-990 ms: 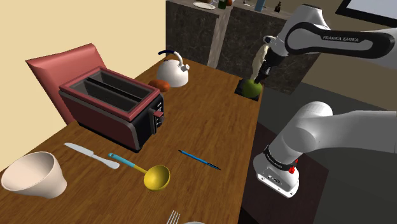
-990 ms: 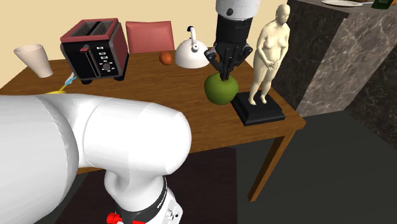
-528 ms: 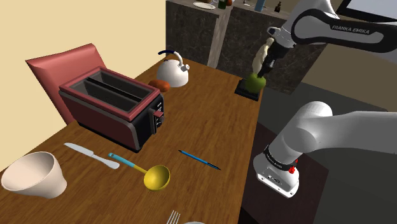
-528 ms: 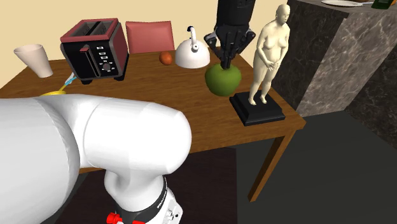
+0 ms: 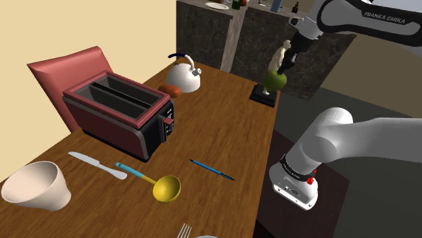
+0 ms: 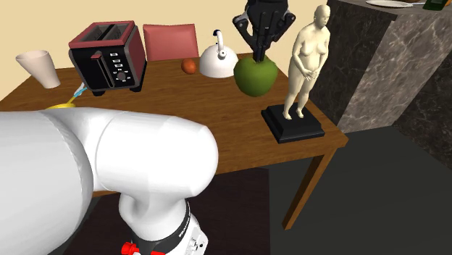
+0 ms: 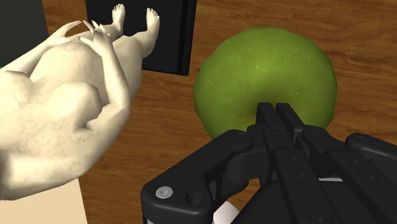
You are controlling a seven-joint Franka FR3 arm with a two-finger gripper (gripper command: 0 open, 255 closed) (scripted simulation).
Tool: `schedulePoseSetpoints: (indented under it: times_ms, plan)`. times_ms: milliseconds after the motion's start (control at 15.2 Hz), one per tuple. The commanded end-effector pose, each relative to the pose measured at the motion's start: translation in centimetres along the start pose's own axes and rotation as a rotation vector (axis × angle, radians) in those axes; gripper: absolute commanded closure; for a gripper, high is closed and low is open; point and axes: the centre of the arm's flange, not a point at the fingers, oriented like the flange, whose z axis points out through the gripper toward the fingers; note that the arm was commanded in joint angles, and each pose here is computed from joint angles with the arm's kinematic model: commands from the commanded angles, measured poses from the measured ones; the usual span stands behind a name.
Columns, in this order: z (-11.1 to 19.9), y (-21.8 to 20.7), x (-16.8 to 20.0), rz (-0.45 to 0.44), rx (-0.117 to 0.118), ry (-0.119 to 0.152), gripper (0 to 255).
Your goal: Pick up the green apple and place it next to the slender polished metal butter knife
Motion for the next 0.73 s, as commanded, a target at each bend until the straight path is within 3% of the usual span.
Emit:
schedulePoseSetpoints:
  times_ms: [0, 132, 660]
  plan:
    - [-1.1, 0.1, 0.1, 0.000, 0.000, 0.000, 255]
    - [-2.1, 0.1, 0.3, 0.000, 0.000, 0.000, 255]
    - [-1.5, -8.9, 5.7, 0.000, 0.000, 0.000, 255]
